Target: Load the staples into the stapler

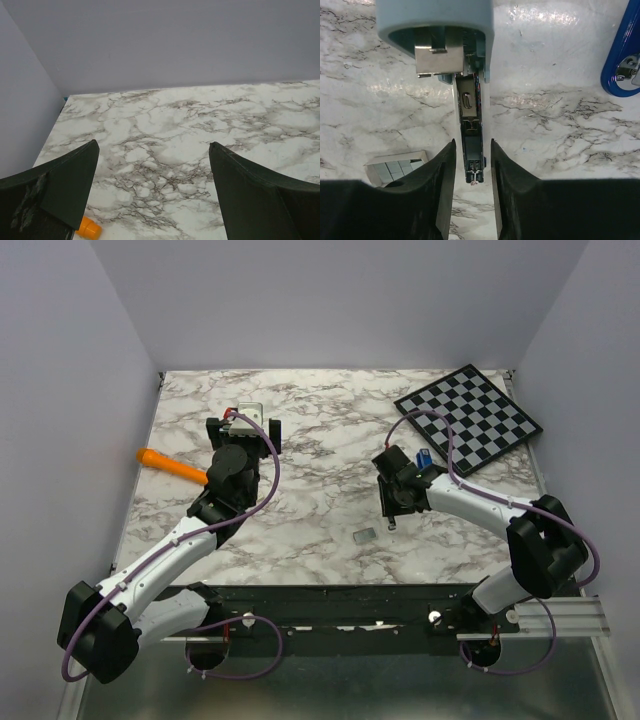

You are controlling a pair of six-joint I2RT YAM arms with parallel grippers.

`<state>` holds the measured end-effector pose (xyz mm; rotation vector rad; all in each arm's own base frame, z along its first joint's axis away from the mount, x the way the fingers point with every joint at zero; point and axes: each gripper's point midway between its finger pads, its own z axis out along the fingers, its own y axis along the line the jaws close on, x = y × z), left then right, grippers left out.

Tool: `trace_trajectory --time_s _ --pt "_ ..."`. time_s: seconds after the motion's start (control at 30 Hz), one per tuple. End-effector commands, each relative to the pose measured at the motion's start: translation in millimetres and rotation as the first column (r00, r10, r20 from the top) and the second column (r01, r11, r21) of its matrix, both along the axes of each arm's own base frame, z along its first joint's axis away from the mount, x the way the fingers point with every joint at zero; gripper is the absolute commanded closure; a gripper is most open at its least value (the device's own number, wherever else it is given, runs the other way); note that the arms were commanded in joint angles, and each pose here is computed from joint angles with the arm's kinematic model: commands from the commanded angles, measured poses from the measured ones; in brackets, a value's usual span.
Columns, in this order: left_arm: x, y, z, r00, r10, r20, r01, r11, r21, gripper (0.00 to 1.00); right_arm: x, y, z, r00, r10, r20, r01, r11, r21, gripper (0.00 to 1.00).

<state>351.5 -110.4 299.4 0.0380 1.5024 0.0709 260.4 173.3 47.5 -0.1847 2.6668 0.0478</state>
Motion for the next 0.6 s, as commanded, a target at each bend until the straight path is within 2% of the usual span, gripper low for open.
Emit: trace_trajectory --time_s 0.0,0.33,0.47,0.57 --pt "-1.1 -7.2 -4.7 0.999 -0.032 -0.010 0.032 0.999 -0.003 0.01 2.9 -3.4 5.1 1.000 -0.006 0.014 0.006 1.000 -0.008 0.57" --pt "-2.1 -6.5 -3.0 0.999 -0.032 -0.006 0.032 0.999 -0.006 0.01 17.6 -12.1 14.4 0.997 -0.061 0.044 0.062 0.998 -0.017 0.56" --pt "-2.5 -7.4 -1.6 0.999 -0.038 -0.001 0.038 0.999 -0.011 0.01 26.7 -4.7 30.4 0.995 -0.054 0.081 0.053 0.998 0.019 0.55" --pt "-2.8 -11.3 -2.0 0.998 -0.061 -0.002 0.061 0.998 -0.010 0.01 32.8 -0.6 49.1 0.992 -0.053 0.112 0.048 0.998 0.047 0.46"
